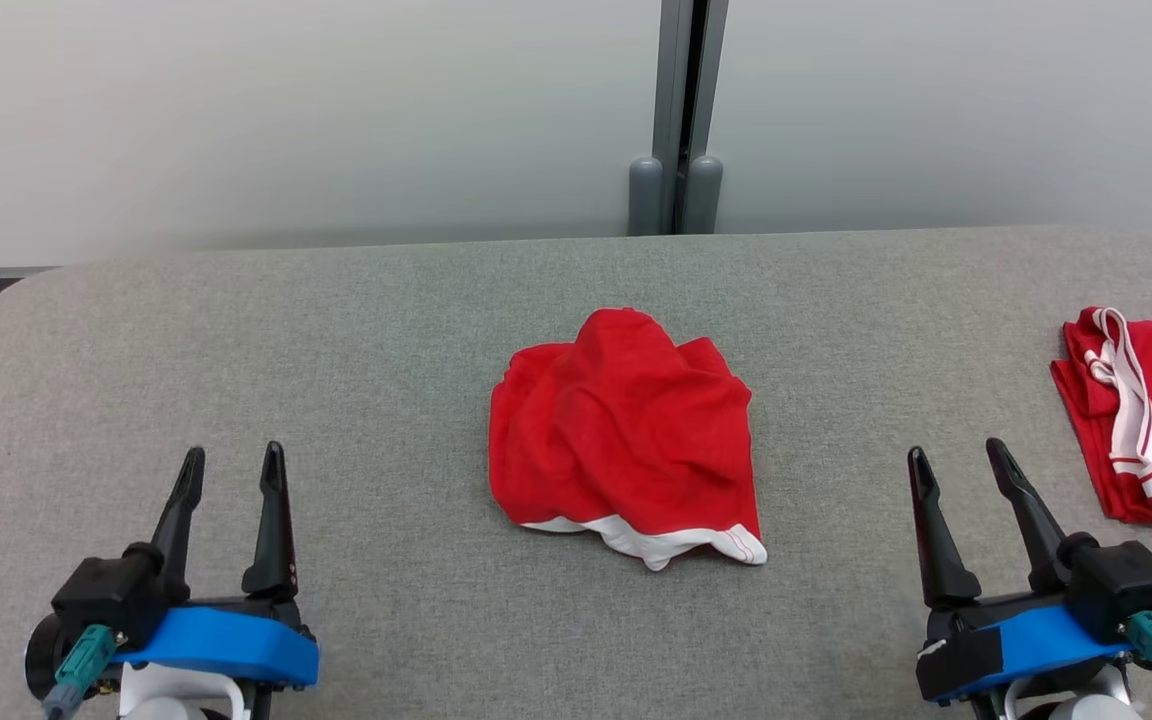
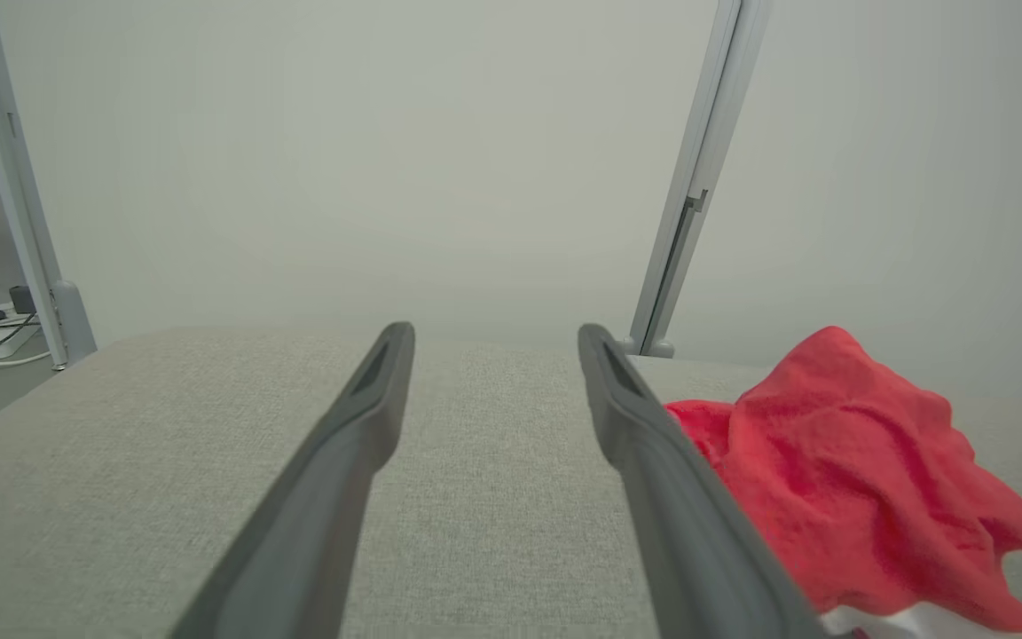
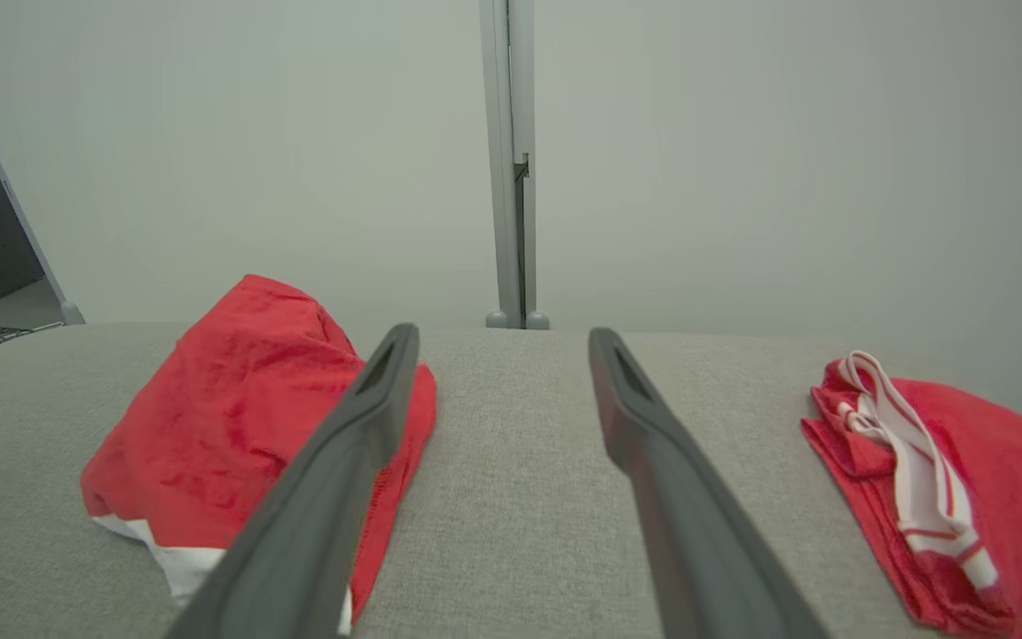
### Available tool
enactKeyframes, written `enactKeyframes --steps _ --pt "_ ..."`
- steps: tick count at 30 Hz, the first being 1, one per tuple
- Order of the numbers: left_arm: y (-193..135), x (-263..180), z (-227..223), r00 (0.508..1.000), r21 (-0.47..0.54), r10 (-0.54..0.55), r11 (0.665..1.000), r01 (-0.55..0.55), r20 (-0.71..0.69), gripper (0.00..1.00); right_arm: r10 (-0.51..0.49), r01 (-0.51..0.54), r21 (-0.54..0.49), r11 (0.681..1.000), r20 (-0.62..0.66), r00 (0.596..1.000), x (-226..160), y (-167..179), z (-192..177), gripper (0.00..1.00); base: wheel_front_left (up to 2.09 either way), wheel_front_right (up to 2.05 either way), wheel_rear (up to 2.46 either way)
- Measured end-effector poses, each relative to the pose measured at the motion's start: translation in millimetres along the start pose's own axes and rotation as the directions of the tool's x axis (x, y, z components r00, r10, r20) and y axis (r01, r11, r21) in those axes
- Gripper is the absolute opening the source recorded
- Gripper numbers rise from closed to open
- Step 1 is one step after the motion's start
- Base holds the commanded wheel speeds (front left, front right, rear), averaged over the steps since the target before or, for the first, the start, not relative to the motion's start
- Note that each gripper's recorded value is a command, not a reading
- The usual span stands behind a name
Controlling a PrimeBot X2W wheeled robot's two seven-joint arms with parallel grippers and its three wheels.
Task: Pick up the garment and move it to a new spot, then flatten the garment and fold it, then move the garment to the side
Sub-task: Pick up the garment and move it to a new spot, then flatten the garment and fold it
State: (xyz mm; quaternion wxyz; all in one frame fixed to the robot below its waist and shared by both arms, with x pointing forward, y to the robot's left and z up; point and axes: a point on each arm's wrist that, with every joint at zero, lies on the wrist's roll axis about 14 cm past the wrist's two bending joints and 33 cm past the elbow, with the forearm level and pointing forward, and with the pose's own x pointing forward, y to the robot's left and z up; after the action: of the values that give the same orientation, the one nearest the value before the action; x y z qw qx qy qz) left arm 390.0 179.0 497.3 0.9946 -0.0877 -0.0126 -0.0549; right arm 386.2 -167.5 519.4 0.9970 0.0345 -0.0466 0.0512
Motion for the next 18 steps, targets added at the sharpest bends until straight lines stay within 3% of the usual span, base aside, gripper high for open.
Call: enactKeyframes --steps 18 --pt "13 -18 -18 0.998 0.021 0.031 0.999 -0.030 -0.061 1.00 -0.029 0.030 0.009 1.000 -0.035 0.999 -16 -8 -7 1.00 0.00 0.00 0.00"
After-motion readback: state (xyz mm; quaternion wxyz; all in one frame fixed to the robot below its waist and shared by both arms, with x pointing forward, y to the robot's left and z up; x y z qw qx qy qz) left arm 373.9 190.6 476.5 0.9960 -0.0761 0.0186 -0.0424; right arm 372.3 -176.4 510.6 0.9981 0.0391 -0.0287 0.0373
